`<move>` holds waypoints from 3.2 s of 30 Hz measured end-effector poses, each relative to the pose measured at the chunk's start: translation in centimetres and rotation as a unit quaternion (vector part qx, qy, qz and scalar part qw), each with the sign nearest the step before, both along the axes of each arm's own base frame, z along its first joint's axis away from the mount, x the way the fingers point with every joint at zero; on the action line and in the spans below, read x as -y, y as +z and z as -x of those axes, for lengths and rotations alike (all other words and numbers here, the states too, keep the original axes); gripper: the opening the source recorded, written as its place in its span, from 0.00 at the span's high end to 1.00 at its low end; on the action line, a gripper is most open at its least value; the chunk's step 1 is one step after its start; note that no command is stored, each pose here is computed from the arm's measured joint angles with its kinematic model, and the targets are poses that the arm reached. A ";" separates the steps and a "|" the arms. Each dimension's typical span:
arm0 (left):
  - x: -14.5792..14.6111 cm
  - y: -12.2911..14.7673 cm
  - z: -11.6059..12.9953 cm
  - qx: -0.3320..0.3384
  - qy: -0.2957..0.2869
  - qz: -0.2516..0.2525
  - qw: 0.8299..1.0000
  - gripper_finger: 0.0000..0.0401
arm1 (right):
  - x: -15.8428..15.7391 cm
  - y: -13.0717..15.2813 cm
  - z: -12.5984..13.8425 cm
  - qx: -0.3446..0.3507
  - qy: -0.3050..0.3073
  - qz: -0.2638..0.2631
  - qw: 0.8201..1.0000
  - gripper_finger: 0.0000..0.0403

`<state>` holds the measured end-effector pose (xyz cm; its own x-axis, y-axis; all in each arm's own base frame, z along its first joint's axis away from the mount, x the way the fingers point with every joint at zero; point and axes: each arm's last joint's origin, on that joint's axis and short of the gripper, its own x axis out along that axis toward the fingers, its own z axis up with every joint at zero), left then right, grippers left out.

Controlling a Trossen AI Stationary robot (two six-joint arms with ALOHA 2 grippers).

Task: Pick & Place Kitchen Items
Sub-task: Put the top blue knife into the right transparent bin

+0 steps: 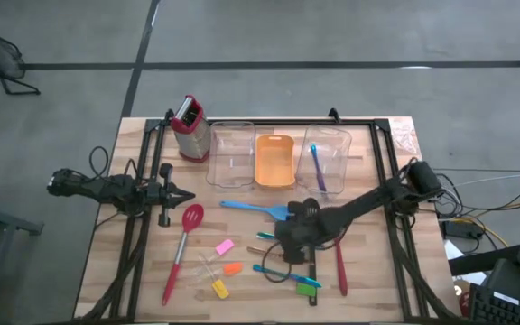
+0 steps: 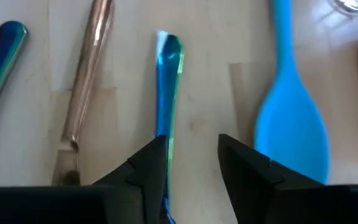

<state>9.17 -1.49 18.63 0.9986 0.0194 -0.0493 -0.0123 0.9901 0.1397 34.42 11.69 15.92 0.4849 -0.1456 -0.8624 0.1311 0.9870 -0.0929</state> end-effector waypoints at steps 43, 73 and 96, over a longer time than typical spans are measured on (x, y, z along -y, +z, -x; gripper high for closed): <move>0.0 0.0 0.0 -0.002 0.000 -0.001 1.000 0.95 | -1.0 -2.7 -0.8 -0.061 0.007 -0.020 0.998 0.89; 0.0 0.0 0.0 -0.002 0.000 0.000 1.000 0.95 | -1.3 -1.1 -1.7 -0.046 0.013 0.000 0.999 0.88; 0.0 0.0 0.0 -0.002 0.000 -0.001 1.000 0.95 | -1.2 0.6 -1.9 -0.068 0.000 0.028 0.997 0.87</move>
<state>9.20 -1.50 18.61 0.9984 0.0194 -0.0529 -0.0118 0.9900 0.1409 36.30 12.88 16.48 0.3648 -0.1957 -0.9103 0.1134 0.9797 -0.1652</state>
